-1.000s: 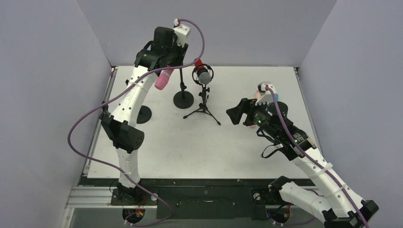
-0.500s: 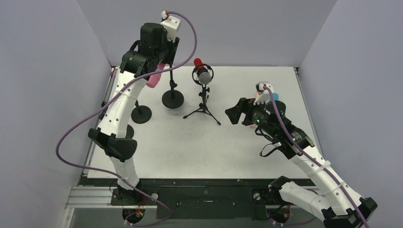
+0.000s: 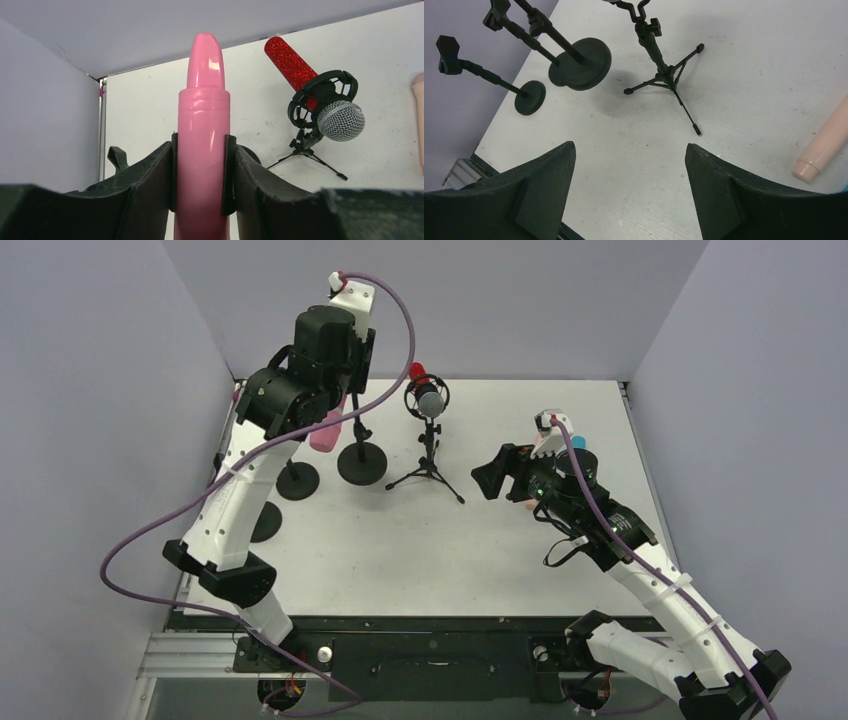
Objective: Remove the microphone from the stand
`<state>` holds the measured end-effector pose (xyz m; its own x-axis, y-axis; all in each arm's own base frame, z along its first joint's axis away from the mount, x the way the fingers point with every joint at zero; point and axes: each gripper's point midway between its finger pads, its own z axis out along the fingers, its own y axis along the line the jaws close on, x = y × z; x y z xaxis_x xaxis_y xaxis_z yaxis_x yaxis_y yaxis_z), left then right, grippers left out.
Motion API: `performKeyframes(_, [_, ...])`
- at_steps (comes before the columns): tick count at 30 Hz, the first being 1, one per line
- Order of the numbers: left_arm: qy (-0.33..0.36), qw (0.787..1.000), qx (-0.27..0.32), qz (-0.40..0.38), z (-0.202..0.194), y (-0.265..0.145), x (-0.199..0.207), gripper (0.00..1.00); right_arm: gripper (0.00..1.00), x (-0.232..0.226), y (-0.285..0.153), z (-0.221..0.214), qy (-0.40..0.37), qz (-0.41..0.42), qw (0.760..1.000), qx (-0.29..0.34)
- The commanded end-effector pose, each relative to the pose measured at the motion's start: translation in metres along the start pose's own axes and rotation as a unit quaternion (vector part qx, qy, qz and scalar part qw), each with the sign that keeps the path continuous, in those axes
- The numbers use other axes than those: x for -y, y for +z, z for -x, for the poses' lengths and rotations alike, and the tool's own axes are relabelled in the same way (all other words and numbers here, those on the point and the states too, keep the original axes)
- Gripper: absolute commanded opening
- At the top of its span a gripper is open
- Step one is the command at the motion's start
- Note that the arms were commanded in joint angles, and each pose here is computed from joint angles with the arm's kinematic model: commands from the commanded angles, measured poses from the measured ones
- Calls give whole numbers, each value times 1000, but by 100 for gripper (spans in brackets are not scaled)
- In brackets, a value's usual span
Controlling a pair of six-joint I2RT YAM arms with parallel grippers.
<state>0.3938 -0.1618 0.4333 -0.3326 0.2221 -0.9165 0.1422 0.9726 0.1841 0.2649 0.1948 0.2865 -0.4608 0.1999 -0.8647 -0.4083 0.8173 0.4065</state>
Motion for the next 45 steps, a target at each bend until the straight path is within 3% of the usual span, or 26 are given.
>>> performKeyframes(1, [-79,993,63,66,27,-54,-23,0,76,-11,-4,28,-9,17,999,41])
performKeyframes(18, [-151,986,17,68,-39,-95,37,0,76,3,-21,34,-15,-21,998,62])
performKeyframes(25, [-232,971,12,65,-54,-97,49,0,76,20,-32,38,-2,-64,995,81])
performKeyframes(33, [-293,949,13,115,-63,-94,66,0,76,45,-46,45,19,-129,986,105])
performKeyframes(45, [-278,950,0,142,-70,-78,119,0,76,53,-54,52,33,-154,980,121])
